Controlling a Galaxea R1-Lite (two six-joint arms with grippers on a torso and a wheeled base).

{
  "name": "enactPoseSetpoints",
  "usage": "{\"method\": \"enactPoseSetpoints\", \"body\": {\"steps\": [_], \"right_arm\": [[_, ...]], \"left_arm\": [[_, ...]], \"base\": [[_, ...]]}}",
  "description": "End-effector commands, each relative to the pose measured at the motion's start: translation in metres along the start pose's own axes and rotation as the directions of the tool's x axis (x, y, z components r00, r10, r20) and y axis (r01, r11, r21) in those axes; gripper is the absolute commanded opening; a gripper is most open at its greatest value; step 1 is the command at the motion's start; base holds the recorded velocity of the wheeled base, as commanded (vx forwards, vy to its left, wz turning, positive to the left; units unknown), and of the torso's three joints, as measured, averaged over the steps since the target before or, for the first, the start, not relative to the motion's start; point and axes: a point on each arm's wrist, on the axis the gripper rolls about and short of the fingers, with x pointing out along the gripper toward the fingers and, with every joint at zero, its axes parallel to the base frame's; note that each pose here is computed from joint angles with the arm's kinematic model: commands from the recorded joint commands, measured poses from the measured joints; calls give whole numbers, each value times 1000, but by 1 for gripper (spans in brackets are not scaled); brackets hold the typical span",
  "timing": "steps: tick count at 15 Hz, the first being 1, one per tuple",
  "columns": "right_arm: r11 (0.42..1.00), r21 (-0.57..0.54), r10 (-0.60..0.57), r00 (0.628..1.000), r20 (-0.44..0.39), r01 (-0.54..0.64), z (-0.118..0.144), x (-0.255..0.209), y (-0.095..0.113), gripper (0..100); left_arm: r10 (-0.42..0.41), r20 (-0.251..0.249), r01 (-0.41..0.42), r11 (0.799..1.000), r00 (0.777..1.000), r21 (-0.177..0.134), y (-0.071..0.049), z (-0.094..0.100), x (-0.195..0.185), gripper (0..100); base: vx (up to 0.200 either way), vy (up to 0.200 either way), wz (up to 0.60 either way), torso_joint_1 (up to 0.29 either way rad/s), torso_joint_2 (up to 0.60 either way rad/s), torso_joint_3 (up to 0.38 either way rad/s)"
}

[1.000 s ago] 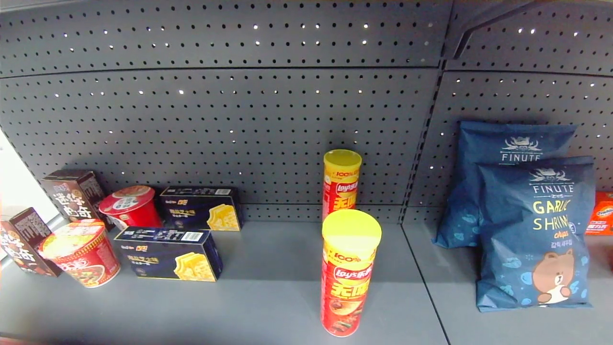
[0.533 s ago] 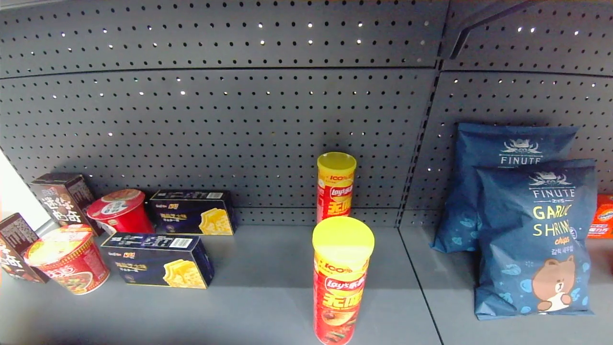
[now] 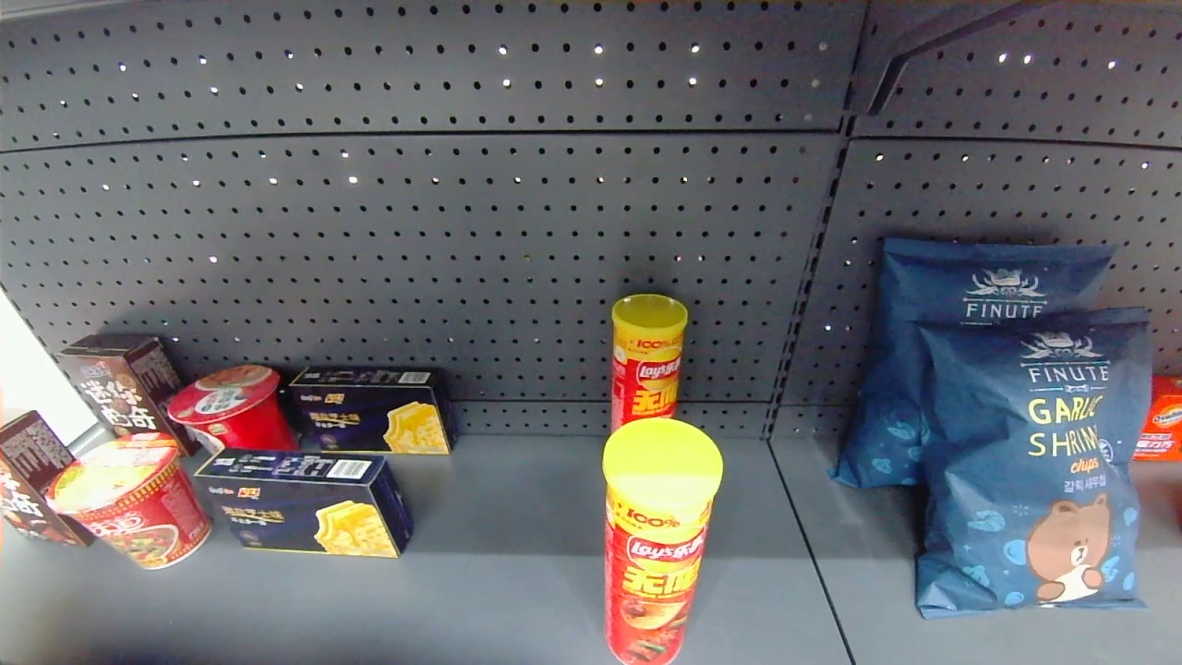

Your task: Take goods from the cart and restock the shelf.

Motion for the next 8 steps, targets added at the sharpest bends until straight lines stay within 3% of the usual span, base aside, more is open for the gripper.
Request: {"method": "enactPoseSetpoints", "body": {"steps": [1,8], "right_arm": [[1000,2,-1,1000,0,1,0,0,0,100],[1000,-6,-2,1000,0,2,0,0,0,100]], "left_arm": [[1,0,-1,1000,1000,4,0,0,0,100],[0,0,0,1000,1000,-3,0,0,0,100]], "base": [[0,0,0,0,0,0],[0,0,0,0,0,0]]}}
